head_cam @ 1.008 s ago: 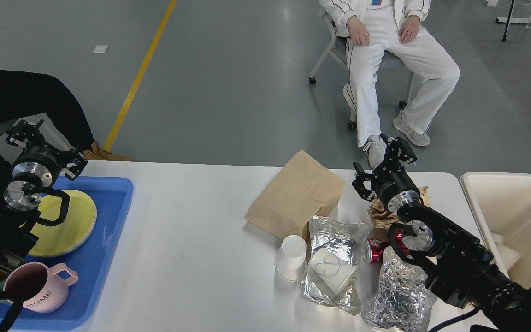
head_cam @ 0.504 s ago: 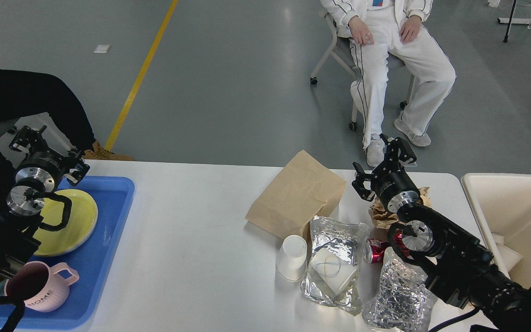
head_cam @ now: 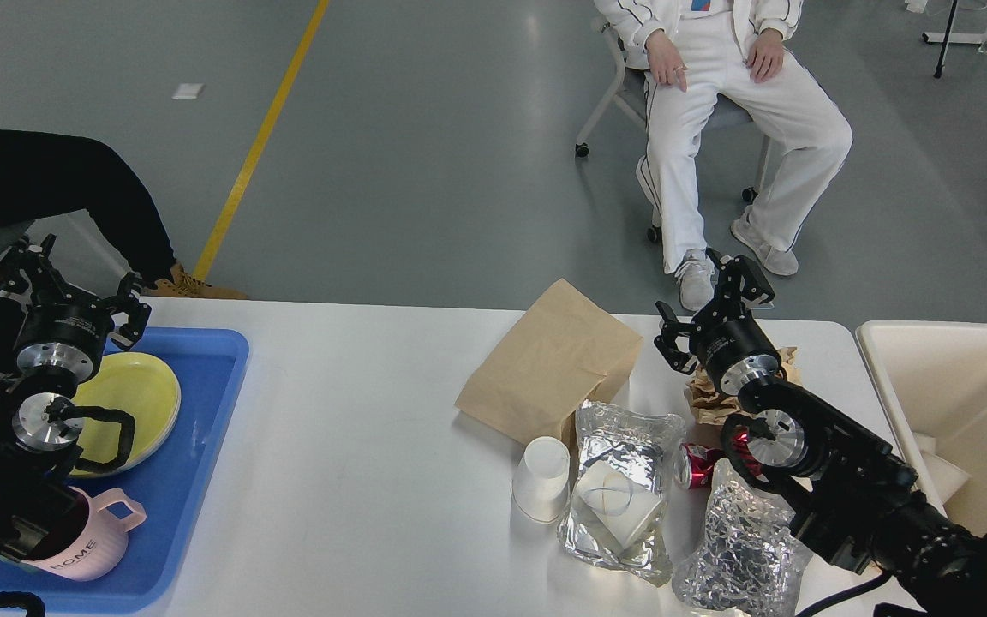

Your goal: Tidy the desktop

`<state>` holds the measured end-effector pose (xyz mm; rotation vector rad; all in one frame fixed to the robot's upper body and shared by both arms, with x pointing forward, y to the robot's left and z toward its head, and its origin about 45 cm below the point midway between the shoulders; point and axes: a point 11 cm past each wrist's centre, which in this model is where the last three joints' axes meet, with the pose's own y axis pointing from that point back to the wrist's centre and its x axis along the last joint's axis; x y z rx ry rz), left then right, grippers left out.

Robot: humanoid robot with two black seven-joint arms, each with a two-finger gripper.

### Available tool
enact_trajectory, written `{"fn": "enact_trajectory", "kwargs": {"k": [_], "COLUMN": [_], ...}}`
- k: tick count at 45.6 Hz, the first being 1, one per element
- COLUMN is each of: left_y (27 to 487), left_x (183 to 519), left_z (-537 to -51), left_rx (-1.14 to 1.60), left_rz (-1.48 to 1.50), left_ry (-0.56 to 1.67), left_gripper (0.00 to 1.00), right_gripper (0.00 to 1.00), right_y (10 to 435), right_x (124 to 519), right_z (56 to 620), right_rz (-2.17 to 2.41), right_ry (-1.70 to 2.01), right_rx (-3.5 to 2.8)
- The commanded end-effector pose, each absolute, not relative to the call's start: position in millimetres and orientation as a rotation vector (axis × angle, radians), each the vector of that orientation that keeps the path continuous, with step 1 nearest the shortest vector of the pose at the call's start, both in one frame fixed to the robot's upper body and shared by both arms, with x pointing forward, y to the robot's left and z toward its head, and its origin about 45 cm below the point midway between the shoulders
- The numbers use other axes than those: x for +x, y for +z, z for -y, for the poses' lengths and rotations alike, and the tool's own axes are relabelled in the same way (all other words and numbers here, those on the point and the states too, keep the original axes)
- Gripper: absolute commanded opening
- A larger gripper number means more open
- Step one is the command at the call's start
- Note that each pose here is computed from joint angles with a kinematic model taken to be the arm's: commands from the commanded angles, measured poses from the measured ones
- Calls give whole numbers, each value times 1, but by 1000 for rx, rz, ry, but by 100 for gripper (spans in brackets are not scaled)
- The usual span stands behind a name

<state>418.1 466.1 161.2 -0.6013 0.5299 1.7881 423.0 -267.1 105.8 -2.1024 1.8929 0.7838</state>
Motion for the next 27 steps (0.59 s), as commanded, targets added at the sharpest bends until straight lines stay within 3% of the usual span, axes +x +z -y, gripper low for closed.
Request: {"fn": "enact_trajectory", "kwargs": {"k": [1,27], "left_y": [163,168], "left_x": [409,392], "left_z": [-471,-472], "left_rx": [-678,-910], "left_rz": [-462,-226], "left_ry": [1778,1857], "left_gripper": [96,96], "right_gripper": [100,100], "right_y": [106,106], "right_x": [423,423], "right_z": [267,267], "right_rz": [-1893,-1893], "right_ry": [783,784], "right_rx": [-2103,-2102]}}
